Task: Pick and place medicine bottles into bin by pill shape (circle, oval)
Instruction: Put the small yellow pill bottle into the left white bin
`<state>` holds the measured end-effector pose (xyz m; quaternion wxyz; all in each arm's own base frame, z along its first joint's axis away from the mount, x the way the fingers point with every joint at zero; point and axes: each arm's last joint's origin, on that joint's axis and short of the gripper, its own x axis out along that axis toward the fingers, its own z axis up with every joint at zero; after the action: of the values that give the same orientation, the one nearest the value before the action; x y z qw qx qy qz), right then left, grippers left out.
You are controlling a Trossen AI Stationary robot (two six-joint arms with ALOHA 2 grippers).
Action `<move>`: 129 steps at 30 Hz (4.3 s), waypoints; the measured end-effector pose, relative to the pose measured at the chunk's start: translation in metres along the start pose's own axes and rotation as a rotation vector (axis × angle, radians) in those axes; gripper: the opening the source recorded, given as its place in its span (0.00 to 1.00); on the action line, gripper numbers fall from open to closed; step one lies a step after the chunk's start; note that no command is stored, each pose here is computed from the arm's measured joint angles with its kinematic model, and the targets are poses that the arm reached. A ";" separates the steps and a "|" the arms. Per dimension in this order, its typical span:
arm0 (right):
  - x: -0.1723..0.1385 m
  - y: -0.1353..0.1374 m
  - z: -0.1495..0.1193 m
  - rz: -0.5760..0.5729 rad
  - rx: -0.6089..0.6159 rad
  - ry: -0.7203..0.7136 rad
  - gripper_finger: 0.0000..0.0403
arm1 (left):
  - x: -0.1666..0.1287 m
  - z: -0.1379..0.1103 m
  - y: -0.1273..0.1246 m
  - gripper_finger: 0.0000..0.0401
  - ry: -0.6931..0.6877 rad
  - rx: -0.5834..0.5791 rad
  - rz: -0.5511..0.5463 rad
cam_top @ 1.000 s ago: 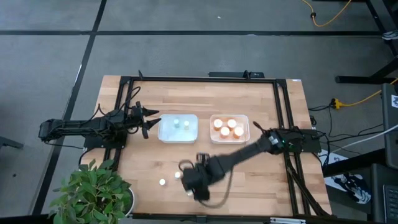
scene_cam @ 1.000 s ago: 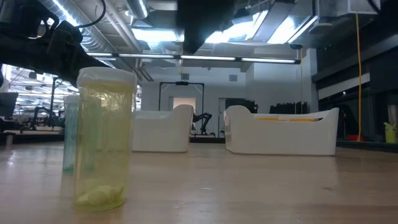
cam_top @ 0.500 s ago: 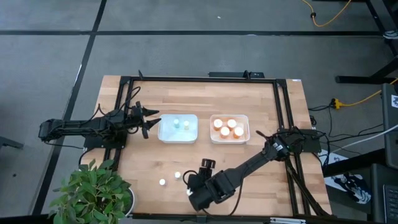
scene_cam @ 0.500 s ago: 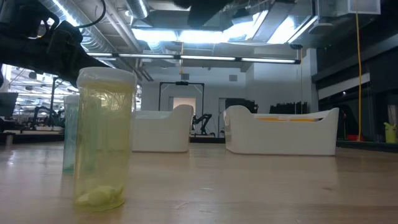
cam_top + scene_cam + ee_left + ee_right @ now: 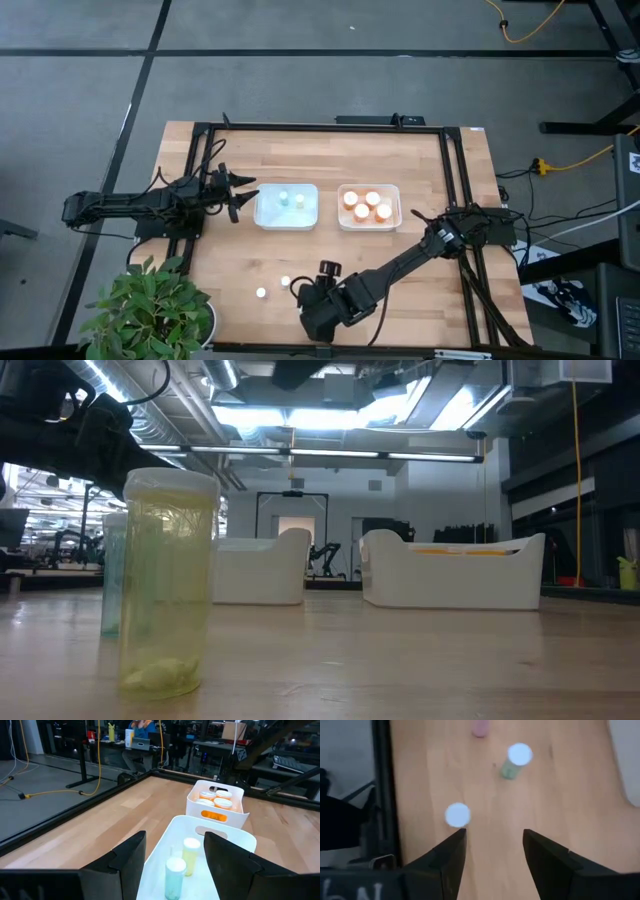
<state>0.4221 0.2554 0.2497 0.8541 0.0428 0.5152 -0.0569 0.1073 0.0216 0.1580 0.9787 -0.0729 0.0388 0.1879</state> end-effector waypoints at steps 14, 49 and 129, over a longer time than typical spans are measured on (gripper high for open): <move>0.010 0.005 -0.004 0.201 -0.055 0.149 0.49 | 0.000 -0.001 0.000 0.48 0.008 0.002 0.001; 0.061 -0.012 -0.003 0.126 -0.280 0.202 0.61 | 0.000 -0.002 0.000 0.48 0.017 0.004 0.003; 0.035 -0.125 0.069 -0.322 -0.248 -0.033 0.28 | 0.000 -0.003 0.001 0.48 0.035 0.013 0.006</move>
<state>0.4813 0.1212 0.2491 0.8410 -0.1465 0.5043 -0.1297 0.1069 0.0215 0.1545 0.9778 -0.0696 0.0574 0.1892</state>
